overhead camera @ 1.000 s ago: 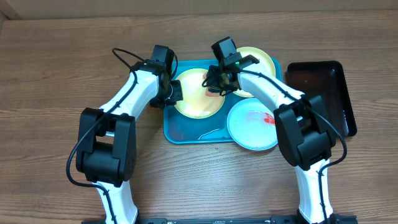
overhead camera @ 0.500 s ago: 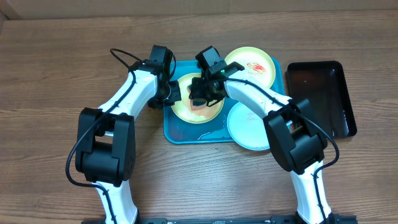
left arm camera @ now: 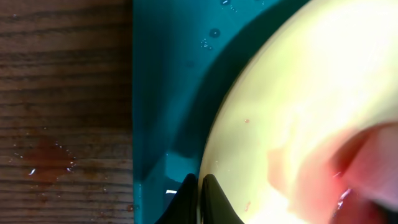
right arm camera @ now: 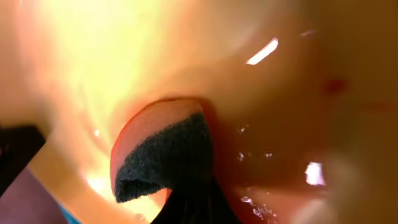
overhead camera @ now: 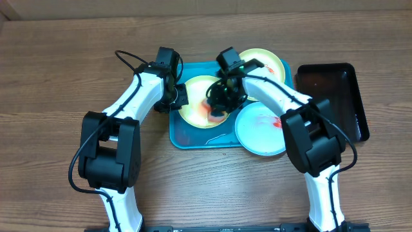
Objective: Clean dirty plates on tray and stack at the side
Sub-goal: 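Scrub the left yellow plate with the sponge while left gripper holds it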
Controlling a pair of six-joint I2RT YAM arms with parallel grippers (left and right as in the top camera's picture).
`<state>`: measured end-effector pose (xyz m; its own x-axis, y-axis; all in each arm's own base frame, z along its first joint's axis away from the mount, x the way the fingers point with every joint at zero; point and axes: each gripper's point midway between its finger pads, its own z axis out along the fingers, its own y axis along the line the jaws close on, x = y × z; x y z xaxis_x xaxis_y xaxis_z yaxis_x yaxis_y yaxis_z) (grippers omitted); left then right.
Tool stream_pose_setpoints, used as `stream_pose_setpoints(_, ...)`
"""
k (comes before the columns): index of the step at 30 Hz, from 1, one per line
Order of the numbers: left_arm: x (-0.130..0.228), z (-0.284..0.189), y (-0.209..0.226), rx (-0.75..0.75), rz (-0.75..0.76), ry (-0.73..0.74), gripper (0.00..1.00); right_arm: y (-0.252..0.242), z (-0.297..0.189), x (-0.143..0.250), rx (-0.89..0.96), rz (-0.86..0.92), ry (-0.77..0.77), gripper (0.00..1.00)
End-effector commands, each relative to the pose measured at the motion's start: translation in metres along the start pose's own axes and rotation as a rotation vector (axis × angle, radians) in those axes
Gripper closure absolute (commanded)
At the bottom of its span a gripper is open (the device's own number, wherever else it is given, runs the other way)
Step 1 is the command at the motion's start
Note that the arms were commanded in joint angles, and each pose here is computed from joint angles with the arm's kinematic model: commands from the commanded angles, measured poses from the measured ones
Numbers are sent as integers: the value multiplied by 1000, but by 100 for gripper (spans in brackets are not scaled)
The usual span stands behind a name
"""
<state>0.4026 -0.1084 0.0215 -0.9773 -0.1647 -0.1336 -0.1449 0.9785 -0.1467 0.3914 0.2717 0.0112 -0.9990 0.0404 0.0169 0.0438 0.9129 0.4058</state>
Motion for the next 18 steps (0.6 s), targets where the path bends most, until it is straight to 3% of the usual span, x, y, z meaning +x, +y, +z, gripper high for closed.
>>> stream_pose_setpoints(1, -6, -13, 2, -4, 8, -35, 96, -42, -8, -32, 158, 69, -135, 96)
stream_pose_setpoints(11, -3, -14, 3, -9, 8, -25, 96, 1, -6, -63, 57, 1, -299, 96)
stream_pose_setpoints(18, -3, -13, 3, -8, 8, -25, 96, 42, 5, -47, 0, -88, -298, 96)
